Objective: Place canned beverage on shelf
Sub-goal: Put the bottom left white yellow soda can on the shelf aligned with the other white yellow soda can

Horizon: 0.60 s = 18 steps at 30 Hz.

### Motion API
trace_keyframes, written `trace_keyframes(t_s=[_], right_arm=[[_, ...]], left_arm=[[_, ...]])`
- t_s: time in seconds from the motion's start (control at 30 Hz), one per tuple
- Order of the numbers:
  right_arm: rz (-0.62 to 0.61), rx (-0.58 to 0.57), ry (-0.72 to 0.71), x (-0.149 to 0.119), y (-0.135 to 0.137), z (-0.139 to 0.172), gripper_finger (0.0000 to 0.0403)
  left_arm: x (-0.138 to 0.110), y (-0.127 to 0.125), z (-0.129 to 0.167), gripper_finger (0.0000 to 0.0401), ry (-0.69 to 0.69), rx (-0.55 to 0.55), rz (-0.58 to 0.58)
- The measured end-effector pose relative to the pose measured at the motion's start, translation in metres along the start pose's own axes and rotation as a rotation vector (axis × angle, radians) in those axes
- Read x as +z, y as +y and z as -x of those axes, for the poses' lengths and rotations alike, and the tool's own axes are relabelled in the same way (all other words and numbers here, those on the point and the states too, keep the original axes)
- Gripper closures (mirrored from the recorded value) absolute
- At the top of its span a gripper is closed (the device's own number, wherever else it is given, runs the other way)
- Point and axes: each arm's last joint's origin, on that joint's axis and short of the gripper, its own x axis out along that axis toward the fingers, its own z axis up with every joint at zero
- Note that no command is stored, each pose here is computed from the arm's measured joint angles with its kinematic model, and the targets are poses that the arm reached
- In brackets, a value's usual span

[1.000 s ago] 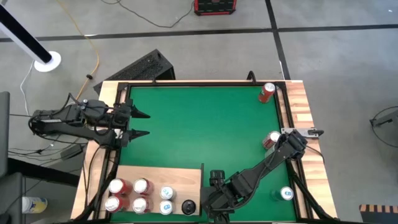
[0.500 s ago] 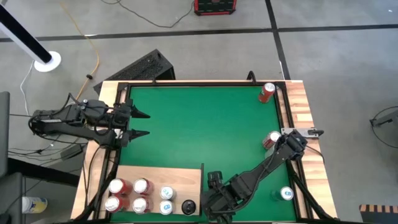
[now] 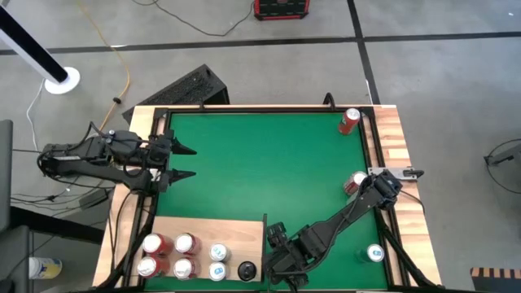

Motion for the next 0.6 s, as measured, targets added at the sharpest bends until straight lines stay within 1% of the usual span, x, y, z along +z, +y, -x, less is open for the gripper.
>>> trace_keyframes(t_s=[0.1,0.33,0.4,0.6], right_arm=[[0.018,0.030,0.012,-0.0004,-0.0016,-0.0002,0.0058],[0.016,0.039,0.019,-0.0005,-0.0040,-0.0004,0.0058],[0.015,0.058,0.022,-0.0005,-0.0038,-0.0004,0.0060],[0.002,0.064,0.023,-0.0006,-0.0033,-0.0004,0.0095]], left_arm=[[0.0000,0.0000,0.0000,0.0074,0.000,0.000,0.000],[0.0000,0.0000,0.0000,0.0074,0.000,0.000,0.000],[0.0000,0.0000,0.0000,0.0074,0.000,0.000,0.000],[0.0000,0.0000,0.0000,0.0074,0.000,0.000,0.000]])
